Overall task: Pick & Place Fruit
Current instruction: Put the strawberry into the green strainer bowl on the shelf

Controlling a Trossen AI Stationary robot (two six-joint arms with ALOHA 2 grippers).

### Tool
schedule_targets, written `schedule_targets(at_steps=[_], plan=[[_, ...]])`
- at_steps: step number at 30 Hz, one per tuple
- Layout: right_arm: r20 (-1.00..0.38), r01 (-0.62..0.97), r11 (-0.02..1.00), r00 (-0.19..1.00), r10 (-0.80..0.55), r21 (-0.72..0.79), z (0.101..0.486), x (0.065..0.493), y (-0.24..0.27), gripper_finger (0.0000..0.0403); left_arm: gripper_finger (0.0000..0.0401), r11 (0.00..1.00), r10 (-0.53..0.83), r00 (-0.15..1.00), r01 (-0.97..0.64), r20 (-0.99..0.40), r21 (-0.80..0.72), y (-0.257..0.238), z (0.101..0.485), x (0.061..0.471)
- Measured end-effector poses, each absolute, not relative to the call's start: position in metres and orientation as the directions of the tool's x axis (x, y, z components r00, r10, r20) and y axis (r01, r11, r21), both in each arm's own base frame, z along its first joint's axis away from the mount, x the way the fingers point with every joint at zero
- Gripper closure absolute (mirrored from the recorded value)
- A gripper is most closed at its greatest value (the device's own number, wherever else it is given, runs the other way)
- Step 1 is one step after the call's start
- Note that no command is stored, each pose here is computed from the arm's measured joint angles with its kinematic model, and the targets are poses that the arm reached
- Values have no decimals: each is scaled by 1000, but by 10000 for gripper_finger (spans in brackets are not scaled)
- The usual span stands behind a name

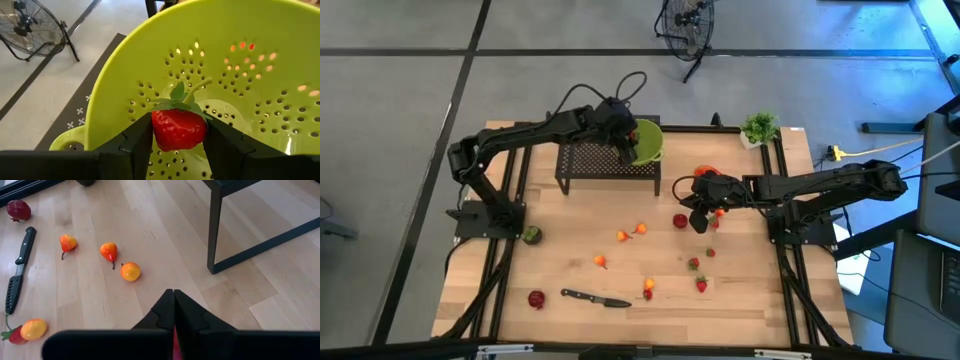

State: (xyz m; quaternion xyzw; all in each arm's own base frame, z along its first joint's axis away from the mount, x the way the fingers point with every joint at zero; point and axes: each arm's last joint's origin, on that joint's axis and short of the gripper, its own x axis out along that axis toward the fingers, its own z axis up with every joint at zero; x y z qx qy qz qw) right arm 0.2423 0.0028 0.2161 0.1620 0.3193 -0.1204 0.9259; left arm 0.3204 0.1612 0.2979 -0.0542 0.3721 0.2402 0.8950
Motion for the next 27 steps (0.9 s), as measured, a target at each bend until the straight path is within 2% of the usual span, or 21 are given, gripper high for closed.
schedule_targets(at_steps=[9,22,27], plan=[[-630,326,919,767,-120,223,216,242,3,369,246,889,382,613,-448,-691,94,158,299,321],[-630,325,920,767,-120,221,216,242,3,399,246,905,370,636,-412,-677,108,155,305,319],[-630,325,920,767,-119,221,216,242,3,389,246,909,361,642,-404,-677,101,153,307,318]])
